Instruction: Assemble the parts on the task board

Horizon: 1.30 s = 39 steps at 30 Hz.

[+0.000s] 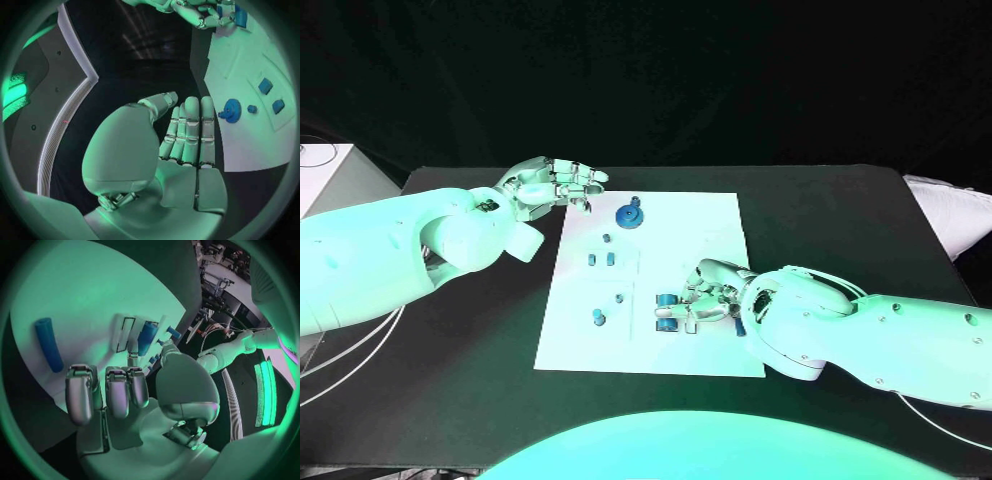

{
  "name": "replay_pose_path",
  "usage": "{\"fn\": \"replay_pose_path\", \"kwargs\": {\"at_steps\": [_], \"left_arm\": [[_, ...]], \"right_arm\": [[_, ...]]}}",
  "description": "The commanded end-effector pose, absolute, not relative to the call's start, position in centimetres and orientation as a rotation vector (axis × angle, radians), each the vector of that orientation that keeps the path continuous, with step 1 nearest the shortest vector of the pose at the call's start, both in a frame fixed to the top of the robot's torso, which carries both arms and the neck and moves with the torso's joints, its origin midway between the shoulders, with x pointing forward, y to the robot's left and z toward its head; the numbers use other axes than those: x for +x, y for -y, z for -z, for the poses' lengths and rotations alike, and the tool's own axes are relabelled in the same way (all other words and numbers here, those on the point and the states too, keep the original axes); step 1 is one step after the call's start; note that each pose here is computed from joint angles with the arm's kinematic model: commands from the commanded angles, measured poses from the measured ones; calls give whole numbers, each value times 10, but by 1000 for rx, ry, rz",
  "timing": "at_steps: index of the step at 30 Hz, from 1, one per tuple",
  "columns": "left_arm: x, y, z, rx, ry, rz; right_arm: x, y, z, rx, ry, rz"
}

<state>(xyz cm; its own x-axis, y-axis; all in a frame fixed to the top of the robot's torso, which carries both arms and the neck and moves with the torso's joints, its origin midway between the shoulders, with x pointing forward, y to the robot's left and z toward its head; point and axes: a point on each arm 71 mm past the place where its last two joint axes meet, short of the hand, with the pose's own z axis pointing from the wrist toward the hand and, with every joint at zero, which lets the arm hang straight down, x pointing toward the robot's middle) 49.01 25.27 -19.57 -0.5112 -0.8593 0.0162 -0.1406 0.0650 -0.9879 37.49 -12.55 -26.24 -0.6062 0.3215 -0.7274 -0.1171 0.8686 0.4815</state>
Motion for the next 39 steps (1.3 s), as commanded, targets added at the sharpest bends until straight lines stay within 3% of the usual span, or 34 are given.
{"fn": "replay_pose_path", "kwargs": {"at_steps": [1,14,24,31,39], "left_arm": [[490,-250,195,-989,-1740,1517],[489,-250,195,-989,-1742,1516],[490,-251,194,-986,-1724,1518],[489,-252,194,-983,-1708,1521],[487,-254,196,-987,-1708,1519]], "right_arm": [[374,125,262,108,-2132,-617],[371,134,256,142,-2075,-698],[373,169,235,247,-1961,-804],[373,215,229,223,-1930,-727],[367,243,233,151,-1916,-602]]}}
